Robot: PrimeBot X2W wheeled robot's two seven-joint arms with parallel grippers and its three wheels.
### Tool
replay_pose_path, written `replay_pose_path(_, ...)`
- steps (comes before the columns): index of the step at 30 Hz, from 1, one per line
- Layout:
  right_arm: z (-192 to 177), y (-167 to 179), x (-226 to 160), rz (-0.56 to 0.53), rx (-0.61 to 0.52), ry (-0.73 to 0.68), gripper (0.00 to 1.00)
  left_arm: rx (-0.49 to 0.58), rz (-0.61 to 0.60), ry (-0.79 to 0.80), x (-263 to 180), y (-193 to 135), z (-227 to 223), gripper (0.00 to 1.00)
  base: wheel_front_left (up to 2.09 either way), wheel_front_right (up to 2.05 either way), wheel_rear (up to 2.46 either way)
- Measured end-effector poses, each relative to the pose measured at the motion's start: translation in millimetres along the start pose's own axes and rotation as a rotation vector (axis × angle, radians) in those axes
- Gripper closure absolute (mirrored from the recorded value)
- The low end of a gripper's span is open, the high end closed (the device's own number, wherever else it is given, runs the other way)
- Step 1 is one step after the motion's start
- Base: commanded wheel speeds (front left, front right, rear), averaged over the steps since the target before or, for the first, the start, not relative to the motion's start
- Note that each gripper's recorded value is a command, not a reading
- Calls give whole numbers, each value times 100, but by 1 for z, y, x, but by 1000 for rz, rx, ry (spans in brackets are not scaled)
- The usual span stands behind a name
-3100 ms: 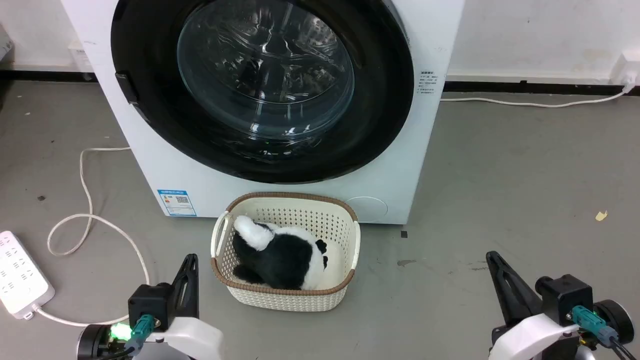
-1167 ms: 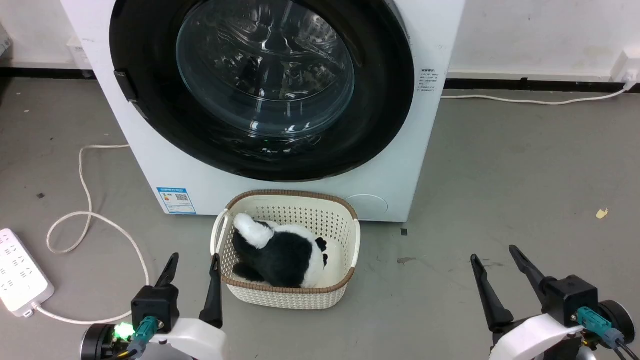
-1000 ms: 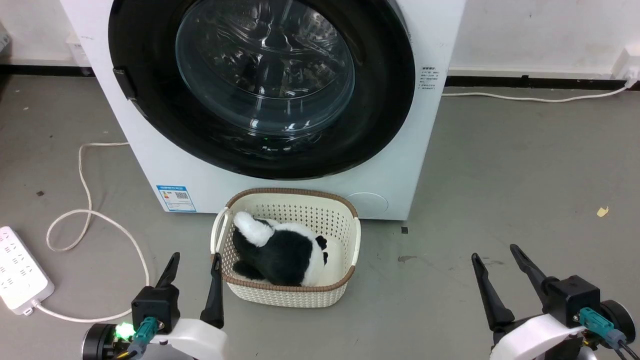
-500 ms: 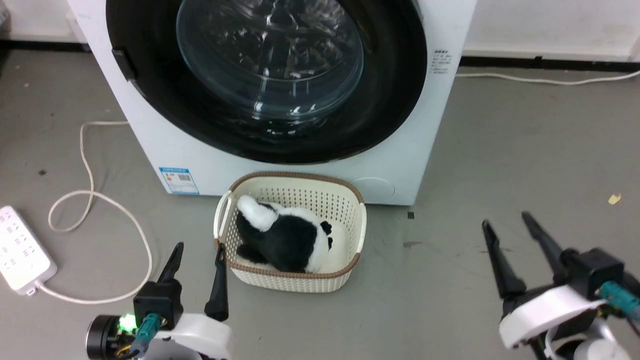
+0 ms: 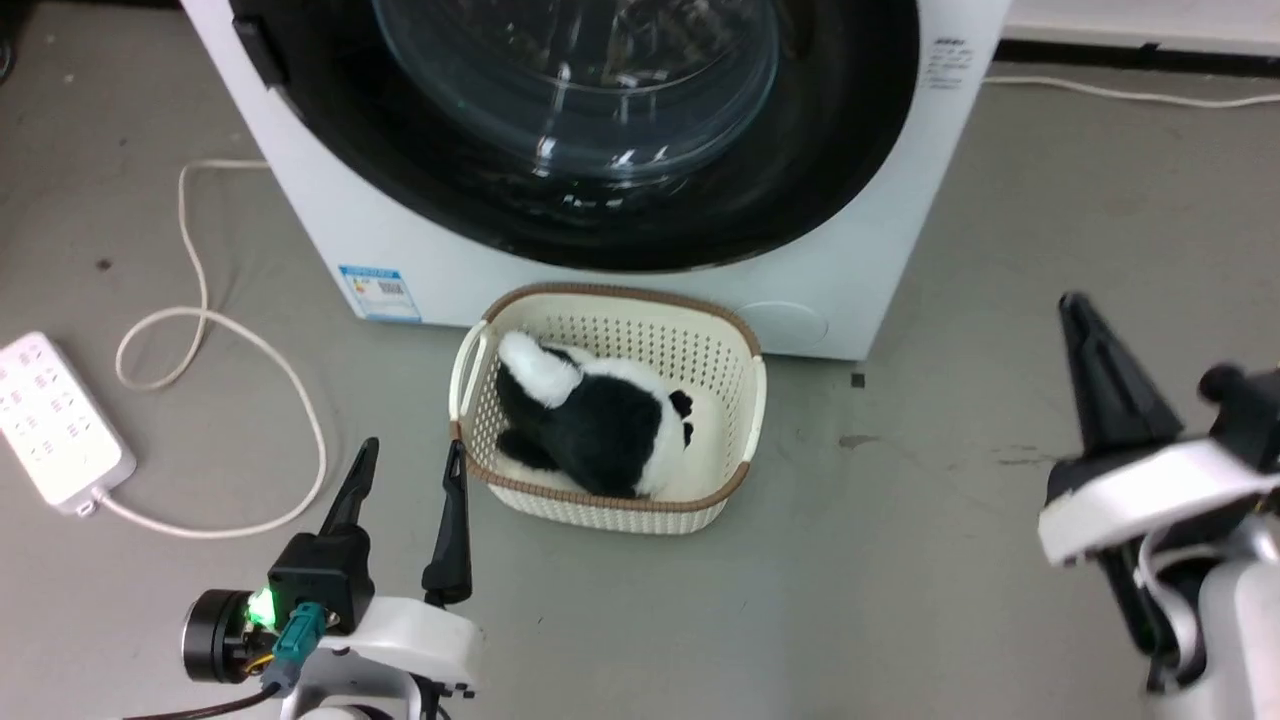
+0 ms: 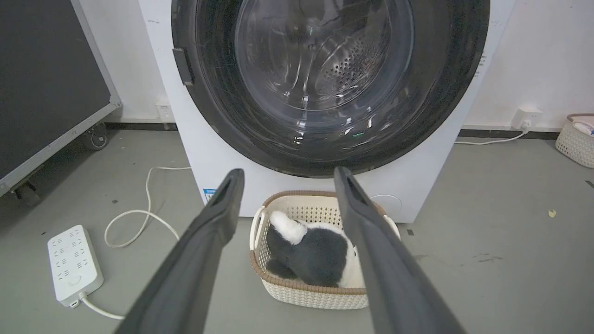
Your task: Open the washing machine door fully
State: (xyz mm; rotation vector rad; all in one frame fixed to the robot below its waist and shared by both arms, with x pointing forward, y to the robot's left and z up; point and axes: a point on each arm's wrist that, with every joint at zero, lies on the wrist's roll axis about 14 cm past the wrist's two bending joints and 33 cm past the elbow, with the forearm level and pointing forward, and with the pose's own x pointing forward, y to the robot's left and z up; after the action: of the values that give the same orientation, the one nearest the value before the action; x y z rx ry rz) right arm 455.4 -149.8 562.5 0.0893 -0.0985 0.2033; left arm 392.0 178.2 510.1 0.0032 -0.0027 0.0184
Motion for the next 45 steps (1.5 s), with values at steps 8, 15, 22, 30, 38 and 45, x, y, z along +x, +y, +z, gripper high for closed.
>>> replay_pose_path(8,2,-4,36,-7,103,-2,100,-10,17,5,5,4,-6,0,0,0,0)
replay_pose_path(15,-7,-8,68,-23,226,43,100,-11,30,0,12,7,-8,0,0,0,0)
replay_pose_path(22,-14,-18,102,-52,343,83,100,-16,41,7,16,9,-14,0,0,0,0)
replay_pose_path(30,-24,-26,142,-81,491,139,100,-15,62,5,22,15,-17,0,0,0,0)
replay_pose_path(38,-40,-27,179,-89,626,232,100,-19,72,10,27,16,-24,0,0,0,0)
replay_pose_path(45,-50,-25,209,-81,746,293,100,-23,84,16,32,19,-31,0,0,0,0)
